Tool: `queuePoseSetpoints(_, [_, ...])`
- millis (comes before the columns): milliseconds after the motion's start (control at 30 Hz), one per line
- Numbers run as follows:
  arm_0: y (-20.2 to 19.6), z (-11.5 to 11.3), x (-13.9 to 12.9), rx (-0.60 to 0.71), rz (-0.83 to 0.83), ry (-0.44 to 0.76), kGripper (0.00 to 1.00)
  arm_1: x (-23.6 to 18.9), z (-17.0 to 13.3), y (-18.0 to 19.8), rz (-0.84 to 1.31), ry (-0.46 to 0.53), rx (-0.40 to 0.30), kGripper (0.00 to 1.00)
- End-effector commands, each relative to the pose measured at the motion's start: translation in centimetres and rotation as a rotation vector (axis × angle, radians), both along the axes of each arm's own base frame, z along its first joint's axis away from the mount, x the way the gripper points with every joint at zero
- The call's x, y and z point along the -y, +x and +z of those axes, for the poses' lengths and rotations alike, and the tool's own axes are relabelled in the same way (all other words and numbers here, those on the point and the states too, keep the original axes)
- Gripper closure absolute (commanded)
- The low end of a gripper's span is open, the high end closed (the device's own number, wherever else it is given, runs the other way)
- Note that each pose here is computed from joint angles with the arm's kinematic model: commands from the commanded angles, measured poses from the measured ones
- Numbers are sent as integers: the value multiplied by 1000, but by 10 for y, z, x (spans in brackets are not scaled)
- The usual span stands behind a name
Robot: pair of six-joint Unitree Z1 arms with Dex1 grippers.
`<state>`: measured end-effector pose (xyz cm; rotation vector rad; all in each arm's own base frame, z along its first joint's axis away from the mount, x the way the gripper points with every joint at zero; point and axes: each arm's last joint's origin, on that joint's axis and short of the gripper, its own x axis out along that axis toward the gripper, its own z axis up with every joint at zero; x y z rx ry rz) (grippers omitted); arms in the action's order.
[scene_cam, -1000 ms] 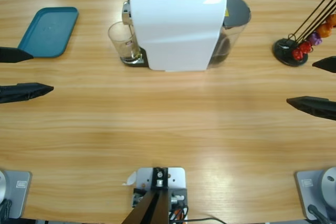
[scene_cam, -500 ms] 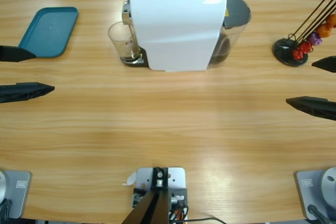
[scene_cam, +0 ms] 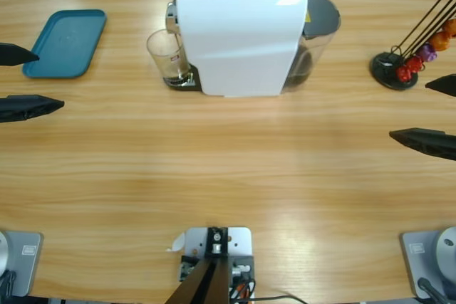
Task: Pour coffee
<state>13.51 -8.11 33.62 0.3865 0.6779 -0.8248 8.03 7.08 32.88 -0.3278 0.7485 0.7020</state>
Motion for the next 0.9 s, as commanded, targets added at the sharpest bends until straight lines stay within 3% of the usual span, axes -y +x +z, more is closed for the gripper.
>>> queuePoseSetpoints(33, [9,5,-10,-10,115,-17,4,-3,-3,2,10,-25,-5,22])
queuePoseSetpoints(533, [37,27,-12,7,245,-59,4,-2,-2,2,12,-23,-4,23])
queuePoseSetpoints(900, [40,25,-10,-10,231,-63,4,-4,-2,3,11,-21,-2,20])
